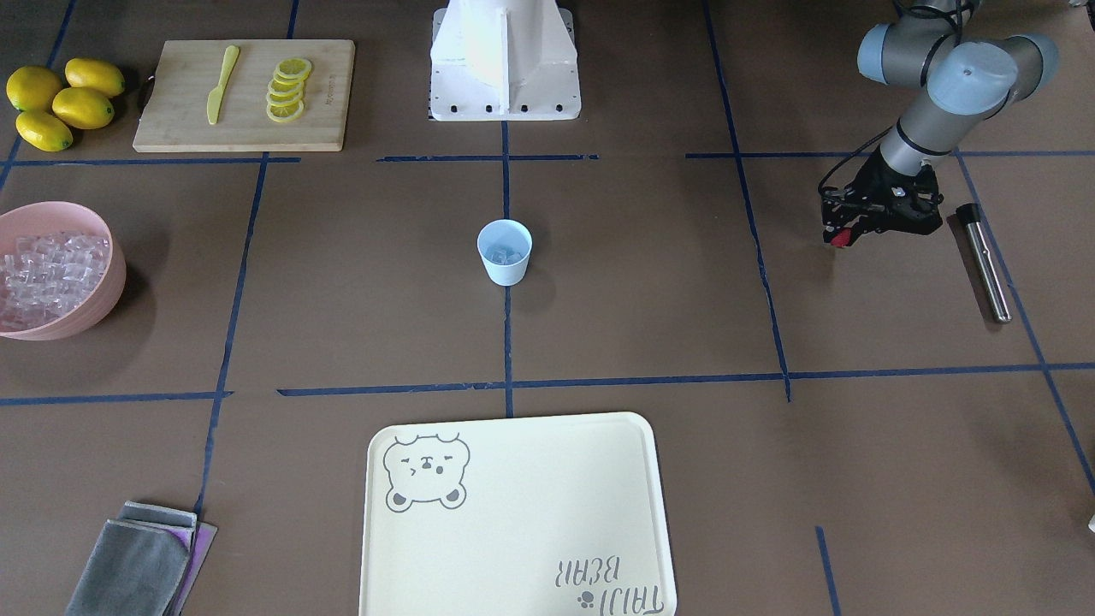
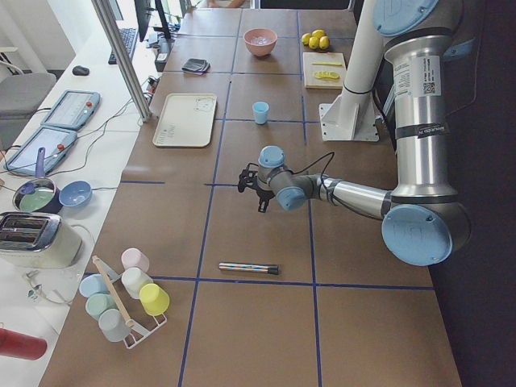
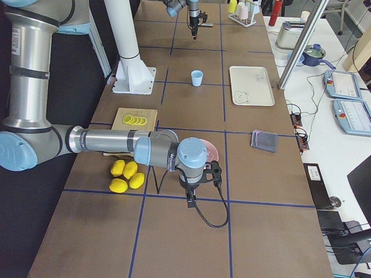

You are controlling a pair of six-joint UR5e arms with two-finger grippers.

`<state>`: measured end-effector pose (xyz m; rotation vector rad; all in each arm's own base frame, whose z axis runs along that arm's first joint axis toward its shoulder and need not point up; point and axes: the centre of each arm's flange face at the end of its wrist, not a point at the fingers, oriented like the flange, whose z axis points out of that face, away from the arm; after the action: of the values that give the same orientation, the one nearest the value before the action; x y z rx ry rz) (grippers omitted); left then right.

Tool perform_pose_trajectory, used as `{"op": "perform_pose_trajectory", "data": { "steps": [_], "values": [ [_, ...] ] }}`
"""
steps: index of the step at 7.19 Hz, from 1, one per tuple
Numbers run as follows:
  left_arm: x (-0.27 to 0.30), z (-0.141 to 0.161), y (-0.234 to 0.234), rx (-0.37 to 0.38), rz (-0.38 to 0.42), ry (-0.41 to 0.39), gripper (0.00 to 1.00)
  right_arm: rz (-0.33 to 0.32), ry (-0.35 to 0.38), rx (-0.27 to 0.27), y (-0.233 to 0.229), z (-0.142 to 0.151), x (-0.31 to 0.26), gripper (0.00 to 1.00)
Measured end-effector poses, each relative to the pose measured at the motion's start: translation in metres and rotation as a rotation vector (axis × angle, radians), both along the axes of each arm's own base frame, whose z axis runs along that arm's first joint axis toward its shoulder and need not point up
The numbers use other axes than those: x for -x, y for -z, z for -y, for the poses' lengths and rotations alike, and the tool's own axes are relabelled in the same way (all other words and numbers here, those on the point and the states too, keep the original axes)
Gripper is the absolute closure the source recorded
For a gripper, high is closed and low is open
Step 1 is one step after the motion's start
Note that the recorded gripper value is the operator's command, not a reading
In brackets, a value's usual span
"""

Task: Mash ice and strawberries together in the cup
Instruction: 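Lower the left gripper and close it on the red strawberry, then carry the strawberry with the left gripper over the light-blue cup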

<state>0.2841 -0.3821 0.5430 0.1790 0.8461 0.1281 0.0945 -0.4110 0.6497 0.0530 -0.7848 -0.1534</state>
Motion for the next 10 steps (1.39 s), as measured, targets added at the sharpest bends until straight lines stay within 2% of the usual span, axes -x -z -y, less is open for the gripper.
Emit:
{"op": "perform_pose_trajectory", "data": {
  "steps": [2,3,5,7,10],
  "values": [
    [-0.005,0.01,0.042,-0.022,-0.02,0.01,0.98,0.0,-0.001,0.001,0.0,0.0,0.0,0.01],
    [-0.016,0.024,0.088,-0.014,-0.007,0.016,0.98,0.0,-0.001,0.001,0.0,0.0,0.0,0.01],
    [-0.045,0.053,0.213,0.021,0.031,0.021,0.98,0.0,-0.001,0.001,0.0,0.0,0.0,0.01],
    [-0.064,0.064,0.321,0.093,0.023,0.075,0.98,0.0,-0.002,0.002,0.0,0.0,0.0,0.01],
    [-0.132,0.061,0.416,0.208,-0.034,0.171,0.97,0.0,-0.002,0.003,0.0,0.0,0.0,0.01]
  ]
}}
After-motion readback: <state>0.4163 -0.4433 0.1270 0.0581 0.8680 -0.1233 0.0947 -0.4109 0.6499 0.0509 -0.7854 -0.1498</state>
